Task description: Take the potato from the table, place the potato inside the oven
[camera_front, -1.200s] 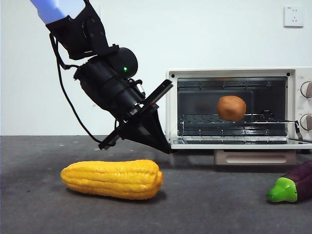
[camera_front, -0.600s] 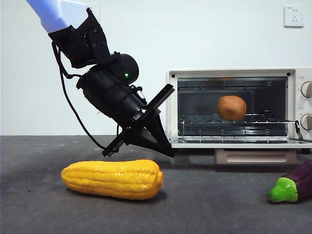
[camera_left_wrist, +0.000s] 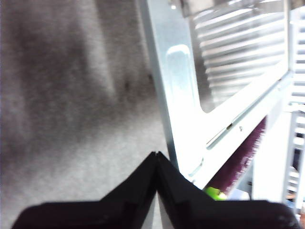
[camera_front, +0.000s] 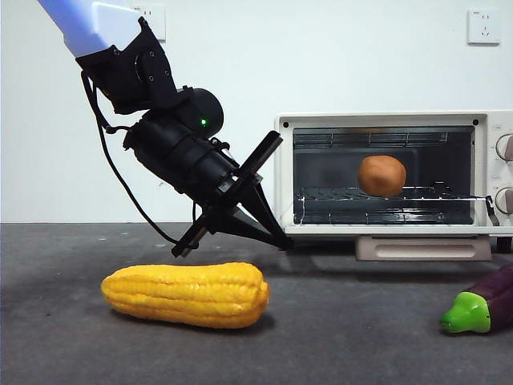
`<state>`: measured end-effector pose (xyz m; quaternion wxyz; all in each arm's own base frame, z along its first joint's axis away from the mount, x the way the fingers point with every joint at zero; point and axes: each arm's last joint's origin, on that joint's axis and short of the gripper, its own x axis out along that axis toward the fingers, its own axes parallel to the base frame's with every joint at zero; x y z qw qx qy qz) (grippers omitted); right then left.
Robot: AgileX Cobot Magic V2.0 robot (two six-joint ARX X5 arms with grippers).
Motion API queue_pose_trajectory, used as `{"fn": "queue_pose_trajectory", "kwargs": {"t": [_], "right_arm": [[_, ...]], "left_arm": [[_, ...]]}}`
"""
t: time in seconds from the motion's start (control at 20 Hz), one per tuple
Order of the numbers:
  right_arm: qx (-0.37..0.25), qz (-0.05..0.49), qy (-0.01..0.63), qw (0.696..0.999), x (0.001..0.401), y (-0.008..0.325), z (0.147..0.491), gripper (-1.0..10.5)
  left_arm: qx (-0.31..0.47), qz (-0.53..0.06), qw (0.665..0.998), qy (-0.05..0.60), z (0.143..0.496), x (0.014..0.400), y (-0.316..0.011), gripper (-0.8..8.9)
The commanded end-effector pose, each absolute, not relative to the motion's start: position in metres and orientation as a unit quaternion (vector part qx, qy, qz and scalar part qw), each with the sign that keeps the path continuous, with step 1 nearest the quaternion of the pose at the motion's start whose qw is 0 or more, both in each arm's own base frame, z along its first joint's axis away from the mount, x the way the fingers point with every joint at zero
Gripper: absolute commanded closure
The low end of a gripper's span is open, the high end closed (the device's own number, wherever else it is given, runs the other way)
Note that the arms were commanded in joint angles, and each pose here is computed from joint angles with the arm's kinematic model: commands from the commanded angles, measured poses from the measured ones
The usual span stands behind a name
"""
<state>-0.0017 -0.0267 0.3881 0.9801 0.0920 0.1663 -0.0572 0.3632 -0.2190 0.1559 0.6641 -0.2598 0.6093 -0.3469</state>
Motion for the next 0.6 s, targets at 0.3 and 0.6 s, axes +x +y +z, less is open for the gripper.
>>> {"fn": "queue_pose_trajectory", "kwargs": {"t": [0.3, 0.6], "right_arm": [[0.096, -0.057, 0.162, 0.981, -0.002, -0.027, 0.389, 9.5], [0.097, -0.052, 0.163, 0.98, -0.002, -0.027, 0.389, 9.5]], "left_arm": [[-0.301, -0.389, 0.637, 0.594, 0.159, 0.368, -0.225, 8.2], [-0.317, -0.397, 0.635, 0.582, 0.166, 0.374, -0.224, 8.2]]}}
